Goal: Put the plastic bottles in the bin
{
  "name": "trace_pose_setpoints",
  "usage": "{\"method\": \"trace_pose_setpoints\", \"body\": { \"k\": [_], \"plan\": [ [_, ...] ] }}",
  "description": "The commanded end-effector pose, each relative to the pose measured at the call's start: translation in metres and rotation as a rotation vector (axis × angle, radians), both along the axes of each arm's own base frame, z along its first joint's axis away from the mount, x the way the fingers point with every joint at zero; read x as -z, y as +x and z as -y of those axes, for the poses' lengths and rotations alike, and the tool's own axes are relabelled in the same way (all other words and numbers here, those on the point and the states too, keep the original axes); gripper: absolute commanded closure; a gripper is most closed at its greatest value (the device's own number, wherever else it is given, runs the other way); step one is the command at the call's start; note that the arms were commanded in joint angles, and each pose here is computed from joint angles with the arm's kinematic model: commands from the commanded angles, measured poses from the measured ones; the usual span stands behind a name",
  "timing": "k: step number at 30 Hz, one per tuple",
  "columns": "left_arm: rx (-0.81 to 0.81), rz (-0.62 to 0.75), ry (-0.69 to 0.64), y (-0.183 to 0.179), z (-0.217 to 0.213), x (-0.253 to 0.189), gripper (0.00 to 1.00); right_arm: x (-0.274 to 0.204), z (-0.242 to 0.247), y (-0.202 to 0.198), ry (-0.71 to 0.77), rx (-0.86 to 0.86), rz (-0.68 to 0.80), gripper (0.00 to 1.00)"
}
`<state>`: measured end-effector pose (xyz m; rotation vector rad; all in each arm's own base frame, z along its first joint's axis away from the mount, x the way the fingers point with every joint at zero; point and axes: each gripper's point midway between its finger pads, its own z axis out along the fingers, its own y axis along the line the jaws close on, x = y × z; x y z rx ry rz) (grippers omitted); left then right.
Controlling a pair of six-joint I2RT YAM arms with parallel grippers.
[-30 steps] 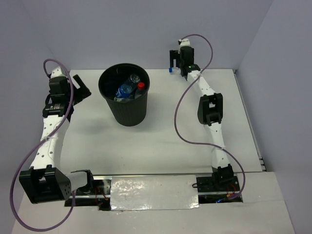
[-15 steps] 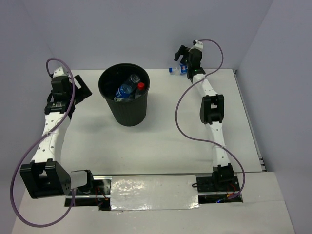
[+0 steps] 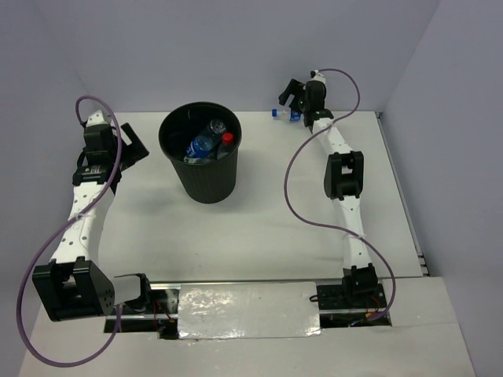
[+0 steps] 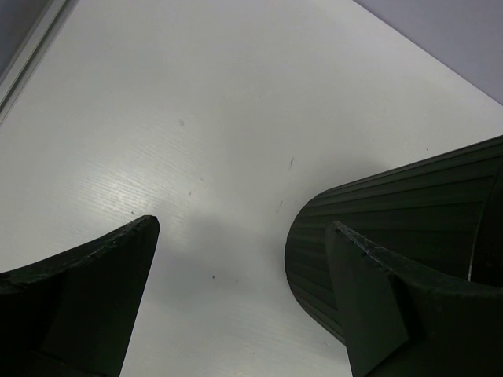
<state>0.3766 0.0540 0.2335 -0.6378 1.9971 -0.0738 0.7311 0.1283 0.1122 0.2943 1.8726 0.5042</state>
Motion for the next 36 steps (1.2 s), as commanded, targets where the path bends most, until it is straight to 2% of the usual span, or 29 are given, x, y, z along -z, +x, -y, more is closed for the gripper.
{"method": "trace_pose_setpoints", "body": {
  "k": [1, 4, 5, 6, 7, 8, 9, 10, 13, 14, 16, 17, 21, 24, 28, 30, 34, 36],
  "plan": [
    [0.008, 0.035, 0.021, -0.008, -0.001, -0.012, 0.01, -0.008, -0.003, -0.029, 0.005, -0.060, -0.133, 0.02],
    [0.012, 0.056, 0.028, -0.012, 0.000, -0.019, 0.01, -0.005, -0.007, -0.061, -0.163, -0.103, -0.213, 0.04],
    [0.014, 0.058, 0.025, -0.013, 0.001, -0.019, 0.01, -0.010, -0.008, -0.073, -0.251, -0.138, -0.232, 0.10],
    [0.019, 0.060, 0.030, -0.014, 0.001, -0.020, 0.01, -0.019, -0.010, -0.086, -0.298, -0.158, -0.247, 0.11],
    [0.017, 0.066, 0.030, -0.015, 0.001, -0.021, 0.01, 0.005, -0.027, -0.115, -0.365, -0.207, -0.315, 0.11],
    [0.019, 0.076, 0.032, -0.017, 0.002, -0.024, 0.01, -0.059, -0.030, -0.129, -0.412, -0.201, -0.188, 0.07],
    [0.017, 0.083, 0.033, -0.018, 0.001, -0.025, 0.01, -0.078, -0.020, -0.136, -0.532, -0.139, -0.126, 0.04],
    [0.019, 0.100, 0.033, -0.019, 0.002, -0.029, 0.01, -0.086, -0.019, -0.141, -0.578, -0.118, -0.063, 0.01],
    [0.044, 0.125, 0.022, -0.018, 0.007, -0.033, 0.01, -0.148, -0.022, -0.138, -0.536, -0.113, -0.008, 0.00],
    [0.051, 0.129, 0.020, -0.018, 0.009, -0.034, 0.01, -0.127, -0.024, -0.128, -0.552, -0.117, -0.054, 0.00],
    [0.044, 0.128, 0.023, -0.019, 0.008, -0.034, 0.01, -0.134, -0.019, -0.122, -0.575, -0.058, -0.082, 0.00],
    [0.041, 0.124, 0.023, -0.019, 0.007, -0.032, 0.01, -0.114, -0.024, -0.119, -0.563, -0.036, -0.128, 0.00],
    [0.045, 0.118, 0.027, -0.020, 0.007, -0.031, 0.01, -0.091, -0.033, -0.125, -0.531, 0.052, -0.180, 0.00],
    [0.047, 0.105, 0.035, -0.019, 0.006, -0.031, 0.01, -0.092, -0.035, -0.133, -0.480, -0.013, -0.157, 0.00],
    [0.068, 0.121, 0.025, -0.022, 0.011, -0.031, 0.01, -0.102, -0.042, -0.150, -0.484, -0.202, -0.120, 0.00],
    [0.077, 0.129, 0.016, -0.024, 0.014, -0.032, 0.01, -0.092, -0.044, -0.165, -0.505, -0.262, -0.167, 0.00],
    [0.090, 0.144, -0.006, -0.027, 0.019, -0.032, 0.01, -0.066, -0.059, -0.183, -0.525, -0.272, -0.225, 0.00],
    [0.090, 0.142, -0.008, -0.030, 0.019, -0.034, 0.01, -0.053, -0.049, -0.183, -0.516, -0.155, -0.283, 0.00]
  ]
}}
